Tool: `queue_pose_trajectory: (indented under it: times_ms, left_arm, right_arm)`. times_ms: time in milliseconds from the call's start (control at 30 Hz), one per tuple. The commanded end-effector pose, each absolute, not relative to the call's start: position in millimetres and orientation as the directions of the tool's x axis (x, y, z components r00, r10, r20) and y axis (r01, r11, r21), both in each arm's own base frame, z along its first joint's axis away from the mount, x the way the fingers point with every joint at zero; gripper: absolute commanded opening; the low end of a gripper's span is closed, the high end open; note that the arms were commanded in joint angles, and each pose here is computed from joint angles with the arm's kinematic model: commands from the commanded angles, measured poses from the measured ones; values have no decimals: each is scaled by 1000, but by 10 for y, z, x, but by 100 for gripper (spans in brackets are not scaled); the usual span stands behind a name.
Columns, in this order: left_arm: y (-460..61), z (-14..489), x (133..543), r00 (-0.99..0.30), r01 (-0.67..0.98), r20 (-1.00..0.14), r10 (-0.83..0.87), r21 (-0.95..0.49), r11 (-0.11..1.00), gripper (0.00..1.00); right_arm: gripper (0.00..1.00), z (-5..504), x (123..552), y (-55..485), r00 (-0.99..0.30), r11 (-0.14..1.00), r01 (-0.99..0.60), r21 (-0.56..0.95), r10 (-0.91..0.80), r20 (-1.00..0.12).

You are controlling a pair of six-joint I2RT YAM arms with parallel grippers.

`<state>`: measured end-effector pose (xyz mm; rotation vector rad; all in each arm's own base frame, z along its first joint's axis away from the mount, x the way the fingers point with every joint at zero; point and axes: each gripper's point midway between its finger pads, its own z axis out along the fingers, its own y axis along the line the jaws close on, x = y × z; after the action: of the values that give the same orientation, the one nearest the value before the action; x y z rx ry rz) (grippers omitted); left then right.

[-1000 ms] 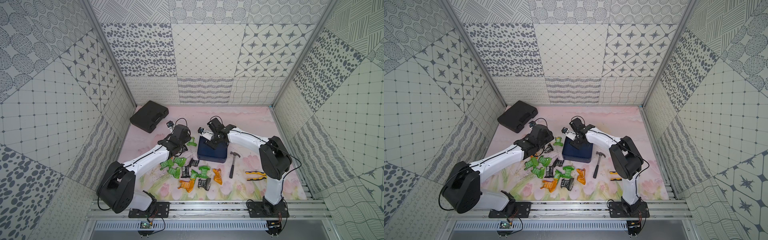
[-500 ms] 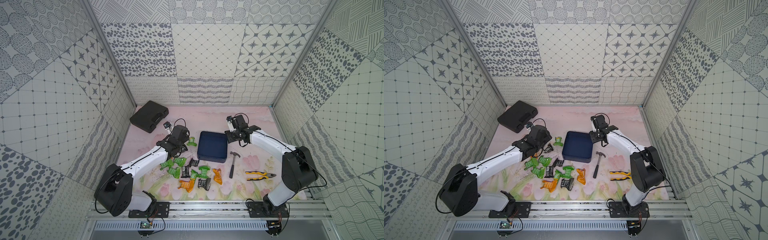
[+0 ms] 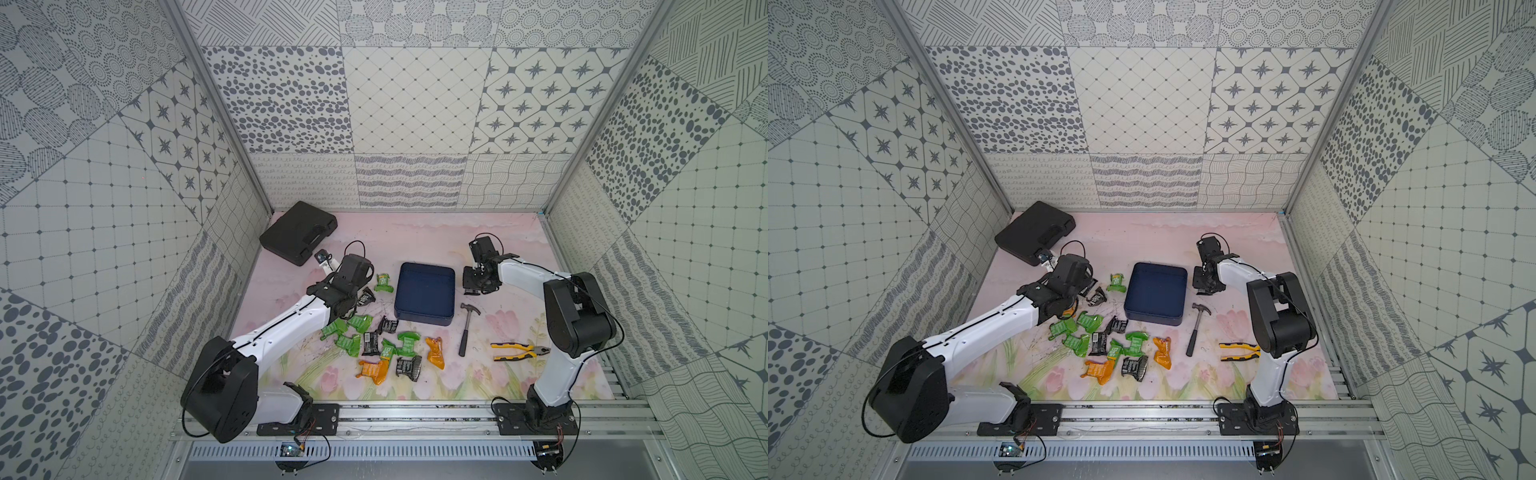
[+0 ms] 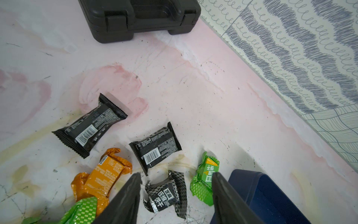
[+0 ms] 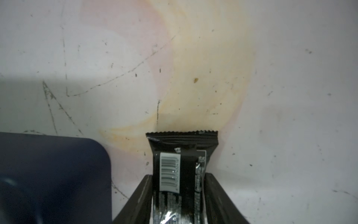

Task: Take the cookies out of the storage box
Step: Place the cookie at the center of the board, then reset both arms

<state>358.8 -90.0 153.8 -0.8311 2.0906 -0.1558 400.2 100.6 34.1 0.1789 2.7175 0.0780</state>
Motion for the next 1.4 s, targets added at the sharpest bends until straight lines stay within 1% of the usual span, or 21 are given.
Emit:
queue_pose_trajectory:
  times_ms: [0,100,200,267,333,367,400,500,567,667,800,833,867,900,967,1000,1067,1200,1267,1367]
  left_arm:
    - [-638,1506,3466,-373,-582,-712,-595,-319,748,62]
    - [-549,1563,3458,-352,-586,-736,-579,-309,749,64]
    - [-411,1670,3469,-322,-579,-778,-540,-289,762,69]
    - [-281,1730,3458,-302,-584,-802,-515,-272,765,79]
    - [-150,1760,3438,-299,-585,-821,-486,-245,773,83]
    - [-57,1757,3404,-295,-597,-824,-484,-236,767,87]
    - [31,1738,3360,-290,-610,-823,-489,-235,756,89]
    - [249,1670,3268,-302,-592,-841,-448,-203,780,89]
    - [345,1658,3233,-320,-552,-870,-374,-149,821,90]
    - [424,1619,3175,-326,-493,-905,-272,-82,866,92]
    - [433,1541,3154,-326,-414,-922,-208,-58,908,93]
    - [442,1511,3164,-332,-402,-921,-206,-59,914,93]
    - [438,1478,3183,-336,-387,-919,-205,-64,920,93]
    - [429,1448,3206,-337,-372,-919,-202,-67,926,93]
    - [401,1387,3267,-330,-337,-924,-191,-73,939,93]
    - [379,1369,3298,-323,-320,-929,-182,-74,945,94]
    - [325,1323,3375,-313,-278,-936,-159,-70,958,94]
    - [182,1191,3527,-311,-187,-943,-117,-60,980,93]
    - [141,1157,3606,-299,-159,-949,-97,-51,986,94]
    - [64,1129,3733,-284,-115,-955,-87,-57,992,94]
  right_arm:
    - [57,510,4113,993,-869,985,130,117,170,-464]
    - [68,772,4092,941,-830,985,124,122,171,-532]
    - [78,1053,4034,819,-774,987,116,115,162,-612]
    - [89,1234,3991,631,-713,986,144,89,166,-681]
    - [98,1340,3932,420,-658,981,183,62,169,-734]
    - [98,1385,3906,311,-632,980,192,53,165,-757]
    - [98,1408,3890,232,-615,979,200,46,162,-772]
    - [97,1394,3863,-54,-568,968,251,7,154,-808]
    - [97,1366,3889,-175,-527,965,258,-35,110,-843]
    - [97,1256,3974,-181,-496,977,204,-61,50,-867]
    - [97,1176,4092,-119,-420,986,150,-72,-2,-908]
    - [98,1180,4141,-115,-404,988,143,-60,3,-915]
    - [97,1153,4179,-99,-428,992,124,-29,27,-904]
    - [95,1154,4206,-70,-424,994,105,-7,39,-905]
    - [95,1213,4230,31,-355,998,51,22,38,-934]
    - [95,1112,4184,31,-362,999,49,22,38,-931]
    - [96,1112,4134,53,-349,999,32,26,35,-937]
    - [98,1074,4064,64,-271,999,20,33,37,-962]
    - [98,1047,4058,74,-310,1000,13,28,31,-950]
    - [98,1054,4060,69,-302,1000,15,25,28,-953]
